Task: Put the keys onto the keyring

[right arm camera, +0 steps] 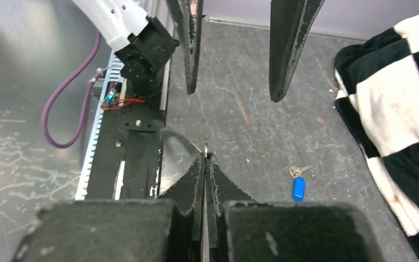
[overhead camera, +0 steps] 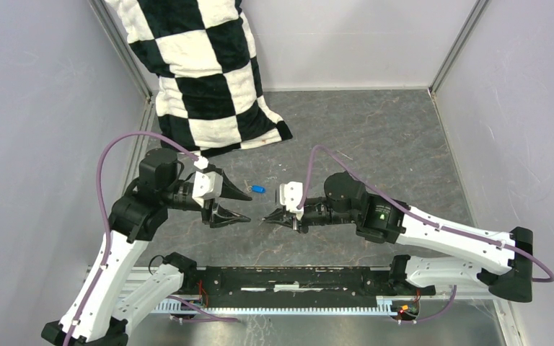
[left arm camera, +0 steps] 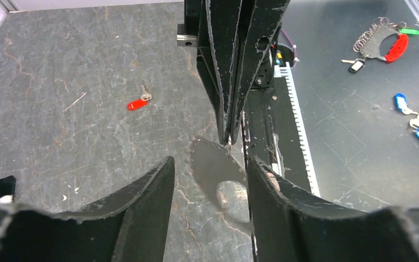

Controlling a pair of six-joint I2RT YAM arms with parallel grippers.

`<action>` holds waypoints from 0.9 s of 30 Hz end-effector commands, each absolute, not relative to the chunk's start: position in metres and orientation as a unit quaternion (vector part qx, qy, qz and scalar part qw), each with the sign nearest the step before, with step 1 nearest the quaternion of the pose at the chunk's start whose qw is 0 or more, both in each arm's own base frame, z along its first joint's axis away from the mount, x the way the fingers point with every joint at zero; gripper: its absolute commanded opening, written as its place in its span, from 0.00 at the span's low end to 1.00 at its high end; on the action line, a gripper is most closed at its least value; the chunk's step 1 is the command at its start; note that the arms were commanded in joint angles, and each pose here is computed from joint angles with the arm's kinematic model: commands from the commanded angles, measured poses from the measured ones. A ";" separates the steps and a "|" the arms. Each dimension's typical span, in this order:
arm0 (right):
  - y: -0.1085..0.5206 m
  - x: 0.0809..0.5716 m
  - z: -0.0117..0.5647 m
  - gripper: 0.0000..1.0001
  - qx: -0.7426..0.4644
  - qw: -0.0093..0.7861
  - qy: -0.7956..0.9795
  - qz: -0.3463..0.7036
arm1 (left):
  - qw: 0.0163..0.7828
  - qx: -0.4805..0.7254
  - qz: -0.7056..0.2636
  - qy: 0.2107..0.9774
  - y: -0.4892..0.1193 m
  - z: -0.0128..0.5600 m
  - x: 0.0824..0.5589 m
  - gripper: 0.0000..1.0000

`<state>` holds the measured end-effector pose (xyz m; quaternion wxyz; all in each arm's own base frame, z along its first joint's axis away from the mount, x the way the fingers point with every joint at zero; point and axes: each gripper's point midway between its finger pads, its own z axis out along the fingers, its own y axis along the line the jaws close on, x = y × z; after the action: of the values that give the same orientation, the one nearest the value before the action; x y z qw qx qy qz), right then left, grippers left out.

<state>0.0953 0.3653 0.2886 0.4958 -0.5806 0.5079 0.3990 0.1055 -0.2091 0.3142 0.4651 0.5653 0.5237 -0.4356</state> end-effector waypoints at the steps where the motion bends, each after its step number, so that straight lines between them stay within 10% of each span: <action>1: 0.367 0.085 0.320 0.01 -0.595 0.491 0.482 0.416 | 0.461 0.588 -0.443 0.496 -0.209 0.321 0.094 0.56; 19: 0.385 0.098 0.312 0.01 -0.615 0.399 0.565 0.377 | 0.460 0.627 -0.384 0.497 -0.200 0.286 0.102 0.40; 27: 0.391 0.104 0.311 0.01 -0.614 0.387 0.585 0.363 | 0.456 0.631 -0.390 0.492 -0.200 0.279 0.099 0.61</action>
<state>0.1008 0.3868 0.2912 0.3711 -0.6237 0.5857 0.3610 0.1003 -0.1990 0.2815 0.4519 0.6173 0.5097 -0.3936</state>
